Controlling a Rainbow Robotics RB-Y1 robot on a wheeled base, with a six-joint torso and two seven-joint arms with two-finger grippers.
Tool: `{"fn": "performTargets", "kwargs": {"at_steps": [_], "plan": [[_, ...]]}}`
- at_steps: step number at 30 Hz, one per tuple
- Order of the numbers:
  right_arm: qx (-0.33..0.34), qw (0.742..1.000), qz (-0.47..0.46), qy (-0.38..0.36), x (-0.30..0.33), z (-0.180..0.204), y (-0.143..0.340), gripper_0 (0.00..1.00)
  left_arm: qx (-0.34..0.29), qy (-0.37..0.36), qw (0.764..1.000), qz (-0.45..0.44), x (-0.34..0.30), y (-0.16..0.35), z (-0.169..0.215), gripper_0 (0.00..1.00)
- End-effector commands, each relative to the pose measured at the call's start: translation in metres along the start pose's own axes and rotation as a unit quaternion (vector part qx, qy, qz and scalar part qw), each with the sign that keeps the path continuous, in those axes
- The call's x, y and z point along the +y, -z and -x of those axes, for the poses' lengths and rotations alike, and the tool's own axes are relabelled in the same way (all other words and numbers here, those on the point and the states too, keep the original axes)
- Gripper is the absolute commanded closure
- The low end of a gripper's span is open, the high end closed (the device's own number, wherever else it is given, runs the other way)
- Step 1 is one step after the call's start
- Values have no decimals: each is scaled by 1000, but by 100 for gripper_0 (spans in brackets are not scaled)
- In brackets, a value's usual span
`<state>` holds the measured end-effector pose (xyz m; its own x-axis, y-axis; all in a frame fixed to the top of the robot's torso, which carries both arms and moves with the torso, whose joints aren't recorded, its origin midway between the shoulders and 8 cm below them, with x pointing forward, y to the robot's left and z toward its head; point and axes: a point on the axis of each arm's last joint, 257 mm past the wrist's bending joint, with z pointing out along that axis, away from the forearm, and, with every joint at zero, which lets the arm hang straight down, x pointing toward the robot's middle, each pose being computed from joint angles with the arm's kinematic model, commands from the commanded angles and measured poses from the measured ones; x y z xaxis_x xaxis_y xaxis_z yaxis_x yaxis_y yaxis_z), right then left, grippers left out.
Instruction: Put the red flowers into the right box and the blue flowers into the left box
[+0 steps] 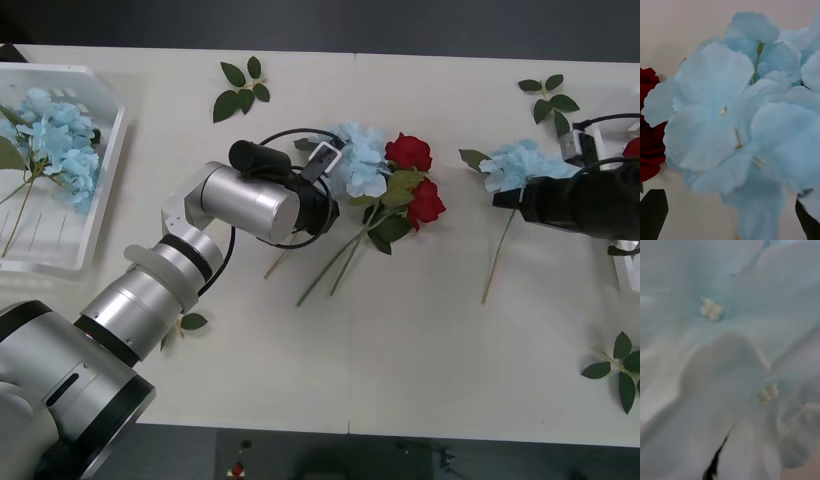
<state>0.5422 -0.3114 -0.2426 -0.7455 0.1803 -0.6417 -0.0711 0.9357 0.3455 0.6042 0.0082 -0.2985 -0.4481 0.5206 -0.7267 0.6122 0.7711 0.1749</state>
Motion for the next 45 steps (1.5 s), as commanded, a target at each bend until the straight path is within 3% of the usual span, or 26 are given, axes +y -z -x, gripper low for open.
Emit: {"fn": "performTargets", "kwargs": {"at_steps": [1,7,14,19,25,27,28,30,32,38,43,45], "plan": [[-24,999,-20,-43,16,24,-15,0,-26,7,1000,12,14,10,32,100],[-38,997,-51,-49,19,30,-39,0,-60,22,998,14,49,56,75,100],[-48,994,-98,-25,4,32,-52,0,-171,60,983,15,113,171,159,100],[-43,993,-110,-24,0,30,-51,0,-212,84,970,85,214,263,162,100],[-44,992,-115,-24,-4,31,-50,0,-193,113,950,217,341,369,79,100],[-44,992,-116,-24,-5,32,-49,0,-186,115,948,233,352,382,64,100],[-42,991,-122,-22,-8,30,-49,0,-163,112,944,264,371,406,26,100],[-37,991,-130,-20,-12,28,-47,0,-142,113,943,278,380,421,-5,100],[-32,990,-136,-21,-14,25,-47,0,-112,110,943,293,387,431,-42,100],[-22,989,-148,-23,-18,18,-48,0,-74,96,938,324,397,430,-104,100],[-18,988,-152,-26,-18,12,-54,0,-52,89,936,336,398,422,-120,100],[-19,988,-154,-24,-18,12,-55,0,-52,89,936,336,398,421,-121,95]]}}
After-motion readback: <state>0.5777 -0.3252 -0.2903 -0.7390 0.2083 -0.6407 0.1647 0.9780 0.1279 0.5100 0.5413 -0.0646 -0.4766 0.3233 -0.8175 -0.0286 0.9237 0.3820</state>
